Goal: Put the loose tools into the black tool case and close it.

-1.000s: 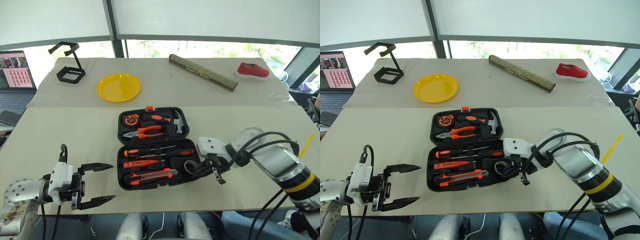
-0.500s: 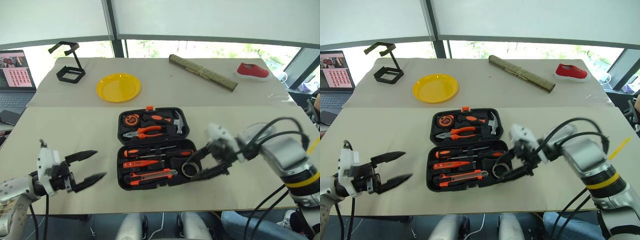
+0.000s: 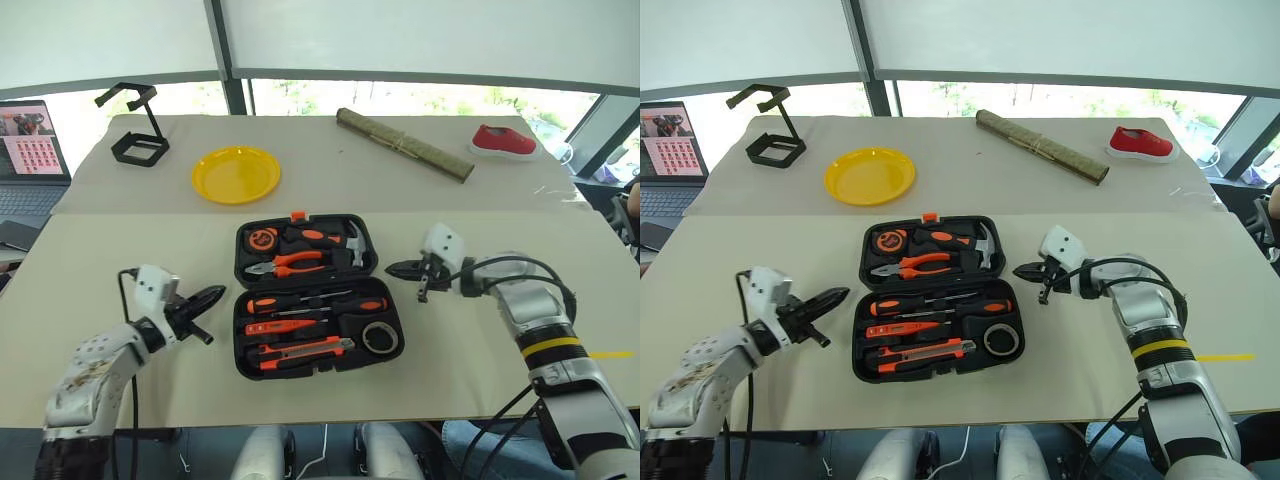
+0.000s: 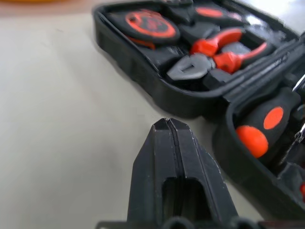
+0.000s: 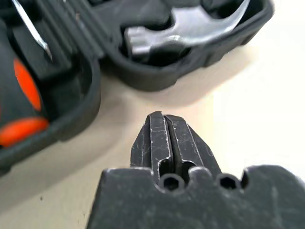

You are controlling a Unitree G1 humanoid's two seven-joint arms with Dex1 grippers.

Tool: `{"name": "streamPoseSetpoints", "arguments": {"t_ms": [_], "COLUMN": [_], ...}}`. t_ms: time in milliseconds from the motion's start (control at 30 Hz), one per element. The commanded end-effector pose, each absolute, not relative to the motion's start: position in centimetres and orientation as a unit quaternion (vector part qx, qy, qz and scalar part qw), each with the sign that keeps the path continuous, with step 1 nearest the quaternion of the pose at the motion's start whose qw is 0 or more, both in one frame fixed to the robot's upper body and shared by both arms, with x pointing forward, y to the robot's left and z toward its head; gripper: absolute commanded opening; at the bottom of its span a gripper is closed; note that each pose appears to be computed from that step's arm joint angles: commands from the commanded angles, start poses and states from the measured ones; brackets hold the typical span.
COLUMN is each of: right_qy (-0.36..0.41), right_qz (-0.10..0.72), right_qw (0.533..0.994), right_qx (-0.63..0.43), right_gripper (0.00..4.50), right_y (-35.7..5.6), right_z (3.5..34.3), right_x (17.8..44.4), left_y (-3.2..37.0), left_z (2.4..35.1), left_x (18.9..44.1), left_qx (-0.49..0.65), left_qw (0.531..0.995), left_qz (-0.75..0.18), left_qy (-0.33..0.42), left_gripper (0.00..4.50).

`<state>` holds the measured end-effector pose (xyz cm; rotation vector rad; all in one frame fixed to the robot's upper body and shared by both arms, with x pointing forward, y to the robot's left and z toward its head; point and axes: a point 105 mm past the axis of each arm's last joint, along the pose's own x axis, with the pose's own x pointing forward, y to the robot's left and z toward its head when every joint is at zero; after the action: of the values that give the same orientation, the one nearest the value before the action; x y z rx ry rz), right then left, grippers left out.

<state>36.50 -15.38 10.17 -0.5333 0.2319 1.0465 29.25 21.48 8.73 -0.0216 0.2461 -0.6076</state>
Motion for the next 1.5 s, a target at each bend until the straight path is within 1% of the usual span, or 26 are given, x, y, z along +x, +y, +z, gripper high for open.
{"name": "streamPoseSetpoints", "arguments": {"t_ms": [33, 167, 367, 500, 667, 700, 733, 767, 800, 867, 900, 933, 967, 1000, 1033, 1067, 1133, 1200, 1333, 1500], "right_qy": [0.082, 0.078, 0.096, 0.107, 0.114, 0.123, 0.128, 0.132, 0.127, 0.128, 0.144, 0.158, 0.168, 0.202, 0.222, 0.238, 0.263, 0.286, 0.335, 0.350], "right_qz": [0.521, 0.559, 0.578, 0.558, 0.514, 0.508, 0.506, 0.507, 0.502, 0.494, 0.503, 0.509, 0.512, 0.508, 0.499, 0.492, 0.477, 0.452, 0.389, 0.367], "right_qw": [0.810, 0.789, 0.777, 0.790, 0.818, 0.823, 0.825, 0.825, 0.831, 0.844, 0.841, 0.838, 0.835, 0.831, 0.832, 0.833, 0.836, 0.841, 0.853, 0.855], "right_qx": [-0.255, -0.242, -0.228, -0.231, -0.232, -0.224, -0.218, -0.214, -0.206, -0.165, -0.138, -0.119, -0.109, -0.105, -0.093, -0.084, -0.070, -0.081, -0.094, -0.109], "right_gripper": [0.06, 0.06, 0.06, 0.06, 0.06, 0.06, 0.59, 0.82, 1.09, 1.81, 2.10, 2.53, 2.79, 3.15, 3.46, 3.83, 4.48, 4.48, 4.48, 4.48], "right_y": [-13.8, -12.4, -11.9, -12.8, -15.6, -16.5, -17.1, -17.4, -17.6, -17.5, -17.0, -16.4, -16.0, -15.7, -15.0, -14.6, -13.6, -13.5, -13.5, -13.2], "right_z": [10.8, 10.9, 10.6, 10.3, 10.9, 11.5, 12.1, 12.5, 13.1, 14.4, 15.3, 16.0, 16.5, 16.5, 16.9, 17.2, 17.5, 17.0, 15.4, 14.5], "right_x": [36.0, 34.5, 32.4, 32.2, 33.1, 33.1, 33.1, 32.9, 33.1, 33.2, 32.9, 32.5, 32.2, 32.0, 32.2, 32.2, 32.9, 33.6, 35.4, 36.3], "left_y": [20.5, 19.2, 18.4, 19.2, 20.9, 21.9, 23.1, 23.8, 24.2, 24.5, 24.7, 24.7, 24.7, 24.8, 24.6, 24.5, 23.7, 22.9, 21.9, 21.4], "left_z": [8.8, 9.1, 9.1, 8.5, 10.0, 10.0, 9.6, 9.3, 9.4, 10.4, 10.7, 11.1, 11.4, 11.7, 12.4, 12.9, 14.0, 14.2, 13.9, 13.2], "left_x": [29.7, 30.1, 29.4, 28.8, 28.5, 28.3, 28.1, 27.9, 27.6, 26.9, 26.4, 26.0, 25.8, 26.0, 26.8, 27.4, 29.0, 29.8, 31.8, 33.1], "left_qx": [-0.001, -0.005, -0.008, 0.004, -0.009, -0.007, 0.003, 0.010, 0.006, -0.016, -0.030, -0.041, -0.048, -0.050, -0.059, -0.066, -0.089, -0.091, -0.072, -0.050], "left_qw": [0.941, 0.934, 0.921, 0.920, 0.932, 0.934, 0.936, 0.935, 0.933, 0.924, 0.912, 0.903, 0.896, 0.894, 0.898, 0.900, 0.901, 0.898, 0.908, 0.918], "left_qz": [-0.317, -0.341, -0.374, -0.372, -0.349, -0.334, -0.314, -0.299, -0.297, -0.309, -0.316, -0.324, -0.328, -0.322, -0.317, -0.312, -0.307, -0.306, -0.277, -0.253], "left_qy": [0.117, 0.106, 0.108, 0.122, 0.099, 0.126, 0.161, 0.188, 0.205, 0.224, 0.259, 0.281, 0.295, 0.307, 0.300, 0.296, 0.293, 0.302, 0.305, 0.302], "left_gripper": [0.00, 0.00, 0.00, 0.00, 0.00, 0.00, 0.51, 0.72, 1.06, 1.81, 2.15, 2.50, 2.83, 3.21, 3.52, 3.90, 4.50, 4.50, 4.50, 4.50]}}
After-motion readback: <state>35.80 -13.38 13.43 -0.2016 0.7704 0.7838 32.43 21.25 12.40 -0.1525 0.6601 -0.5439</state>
